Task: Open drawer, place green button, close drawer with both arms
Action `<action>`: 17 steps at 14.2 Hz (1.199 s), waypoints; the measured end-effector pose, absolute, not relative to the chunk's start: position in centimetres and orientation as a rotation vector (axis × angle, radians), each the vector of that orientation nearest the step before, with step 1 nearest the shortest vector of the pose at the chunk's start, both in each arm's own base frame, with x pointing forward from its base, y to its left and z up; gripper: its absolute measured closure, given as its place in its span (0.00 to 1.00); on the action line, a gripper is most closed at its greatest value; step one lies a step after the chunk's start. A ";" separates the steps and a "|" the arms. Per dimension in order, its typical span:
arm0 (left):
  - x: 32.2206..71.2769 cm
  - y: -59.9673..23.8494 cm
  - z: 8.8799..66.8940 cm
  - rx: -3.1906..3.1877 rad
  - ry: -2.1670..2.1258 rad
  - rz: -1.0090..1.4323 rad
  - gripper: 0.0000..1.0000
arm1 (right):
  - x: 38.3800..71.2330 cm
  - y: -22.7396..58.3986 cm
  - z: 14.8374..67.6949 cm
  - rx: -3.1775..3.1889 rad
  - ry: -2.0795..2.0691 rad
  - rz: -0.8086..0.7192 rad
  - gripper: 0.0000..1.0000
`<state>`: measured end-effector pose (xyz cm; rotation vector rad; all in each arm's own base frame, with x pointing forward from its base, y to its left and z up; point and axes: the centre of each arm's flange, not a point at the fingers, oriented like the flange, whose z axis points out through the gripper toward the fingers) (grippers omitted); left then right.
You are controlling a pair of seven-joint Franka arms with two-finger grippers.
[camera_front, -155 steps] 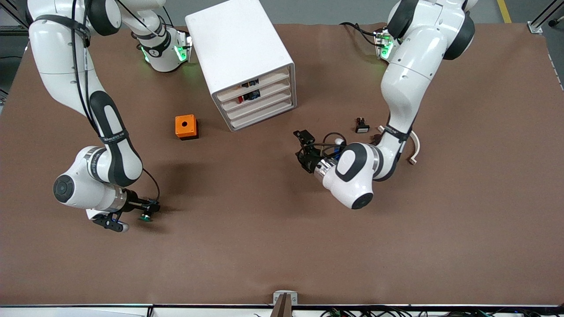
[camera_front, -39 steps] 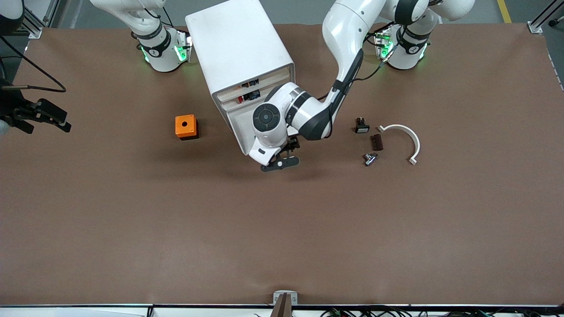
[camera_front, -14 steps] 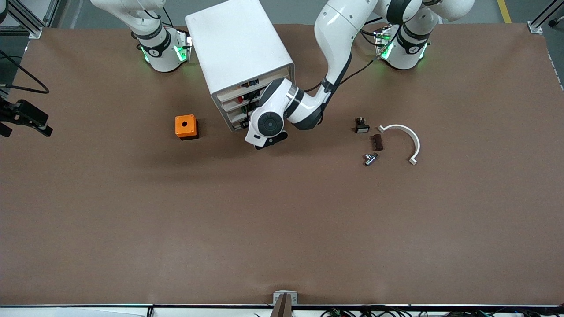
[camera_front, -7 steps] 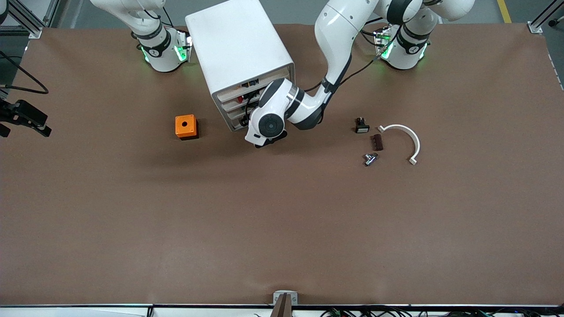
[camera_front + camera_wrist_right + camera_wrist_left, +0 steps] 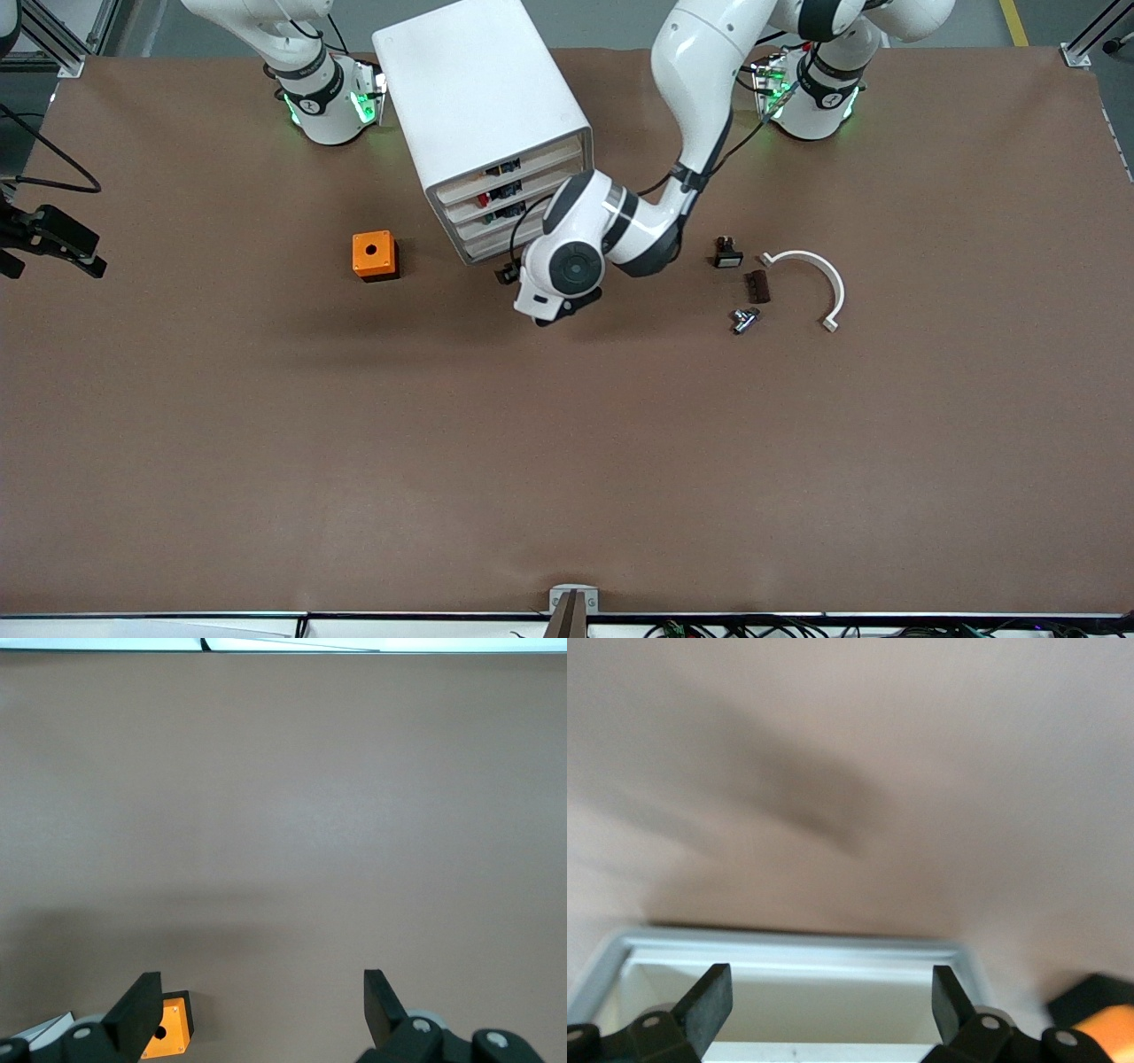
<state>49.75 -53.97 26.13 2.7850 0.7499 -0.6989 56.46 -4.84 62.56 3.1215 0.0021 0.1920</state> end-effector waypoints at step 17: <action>58.8 -9.0 61.3 2.993 0.167 -0.256 0.00 | 56.5 -4.9 62.7 3.120 0.000 0.198 0.00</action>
